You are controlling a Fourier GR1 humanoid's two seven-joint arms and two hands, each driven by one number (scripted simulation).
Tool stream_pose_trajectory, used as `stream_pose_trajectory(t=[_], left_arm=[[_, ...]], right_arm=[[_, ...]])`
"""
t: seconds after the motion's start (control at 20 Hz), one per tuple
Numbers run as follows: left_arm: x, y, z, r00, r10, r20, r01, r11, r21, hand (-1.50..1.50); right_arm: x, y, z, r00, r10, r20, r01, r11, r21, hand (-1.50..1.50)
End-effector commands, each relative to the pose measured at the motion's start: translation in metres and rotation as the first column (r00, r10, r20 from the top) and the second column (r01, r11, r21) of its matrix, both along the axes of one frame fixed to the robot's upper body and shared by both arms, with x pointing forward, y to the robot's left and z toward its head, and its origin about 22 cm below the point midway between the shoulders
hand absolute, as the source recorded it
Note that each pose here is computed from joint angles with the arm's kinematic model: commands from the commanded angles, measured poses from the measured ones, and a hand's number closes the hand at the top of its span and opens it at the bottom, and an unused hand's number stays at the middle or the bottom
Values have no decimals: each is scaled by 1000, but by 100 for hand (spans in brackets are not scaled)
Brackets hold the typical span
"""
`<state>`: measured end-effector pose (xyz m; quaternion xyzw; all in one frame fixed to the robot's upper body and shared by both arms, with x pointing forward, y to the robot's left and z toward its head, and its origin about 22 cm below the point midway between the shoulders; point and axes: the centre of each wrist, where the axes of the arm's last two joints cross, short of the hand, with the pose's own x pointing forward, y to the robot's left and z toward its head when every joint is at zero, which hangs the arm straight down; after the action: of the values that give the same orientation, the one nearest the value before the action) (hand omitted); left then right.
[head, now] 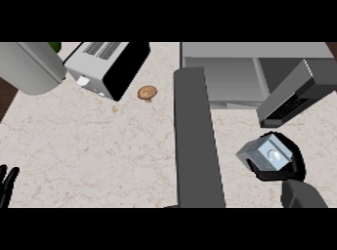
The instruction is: Pick up the milk, place it into the microwave and close the microwave
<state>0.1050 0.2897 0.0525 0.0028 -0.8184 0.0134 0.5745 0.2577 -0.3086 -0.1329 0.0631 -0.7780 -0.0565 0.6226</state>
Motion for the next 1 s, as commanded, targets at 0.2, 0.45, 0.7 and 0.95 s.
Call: stream_pose_trajectory(t=[0.2, 0.45, 0.7, 0.95], left_arm=[[4, 8, -31, 1000, 5, -13, -5, 1000, -3, -150], [-12, 24, -17, 1000, 23, -11, -23, 1000, -11, -150], [-10, 18, -17, 1000, 8, -19, -8, 1000, -22, -150], [-11, 29, -7, 1000, 25, -2, -25, 999, -19, -150]], right_arm=[[2, 31, 23, 985, 146, 90, -148, 989, 12, 150], [-21, 57, 61, 983, 164, 84, -162, 986, -32, 150], [-43, 81, 80, 988, 136, 77, -137, 990, 16, 150], [-57, 112, 117, 994, 93, 54, -95, 995, 31, 150]])
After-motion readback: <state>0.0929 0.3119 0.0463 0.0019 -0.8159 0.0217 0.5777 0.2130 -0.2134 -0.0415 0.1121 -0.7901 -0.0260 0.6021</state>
